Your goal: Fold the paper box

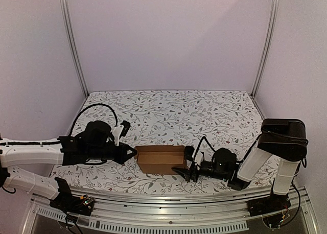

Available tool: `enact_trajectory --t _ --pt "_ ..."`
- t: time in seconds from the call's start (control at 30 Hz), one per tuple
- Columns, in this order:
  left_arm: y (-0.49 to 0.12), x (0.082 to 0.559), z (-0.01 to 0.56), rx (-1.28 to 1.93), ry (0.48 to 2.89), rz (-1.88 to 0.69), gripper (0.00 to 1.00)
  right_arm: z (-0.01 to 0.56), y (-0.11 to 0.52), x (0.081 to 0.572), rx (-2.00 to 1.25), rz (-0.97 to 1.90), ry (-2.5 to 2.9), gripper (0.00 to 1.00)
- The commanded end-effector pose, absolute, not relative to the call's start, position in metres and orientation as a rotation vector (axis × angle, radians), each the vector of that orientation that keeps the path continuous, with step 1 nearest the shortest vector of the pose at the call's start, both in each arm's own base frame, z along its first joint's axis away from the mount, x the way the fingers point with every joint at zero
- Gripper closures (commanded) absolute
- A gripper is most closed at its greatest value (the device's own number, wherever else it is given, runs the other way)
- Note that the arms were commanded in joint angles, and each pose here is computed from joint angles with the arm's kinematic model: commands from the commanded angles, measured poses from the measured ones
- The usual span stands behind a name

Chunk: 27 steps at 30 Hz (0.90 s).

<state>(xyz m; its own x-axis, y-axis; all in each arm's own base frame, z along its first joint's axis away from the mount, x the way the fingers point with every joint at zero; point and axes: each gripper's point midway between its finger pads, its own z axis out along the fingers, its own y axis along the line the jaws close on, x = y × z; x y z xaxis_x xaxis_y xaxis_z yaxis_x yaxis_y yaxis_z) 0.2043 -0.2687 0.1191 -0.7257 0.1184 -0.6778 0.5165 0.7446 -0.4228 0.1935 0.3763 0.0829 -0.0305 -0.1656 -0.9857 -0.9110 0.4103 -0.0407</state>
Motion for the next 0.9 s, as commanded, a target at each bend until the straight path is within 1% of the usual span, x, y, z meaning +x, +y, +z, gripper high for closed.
enact_trajectory --t 0.0,0.23,0.7,0.87 --pt "-0.279 0.194 0.122 0.526 2.317 -0.844 1.0 0.102 0.376 0.2 -0.948 0.799 1.443 0.35" --pt "-0.283 0.197 0.132 0.503 2.318 -0.859 1.0 0.101 0.377 0.196 -0.964 0.823 1.442 0.46" --pt "-0.29 0.2 0.125 0.474 2.373 -0.861 1.0 0.098 0.381 0.191 -0.957 0.784 1.444 0.5" --pt "-0.291 0.199 0.121 0.462 2.402 -0.856 1.0 0.094 0.382 0.194 -0.945 0.749 1.455 0.53"
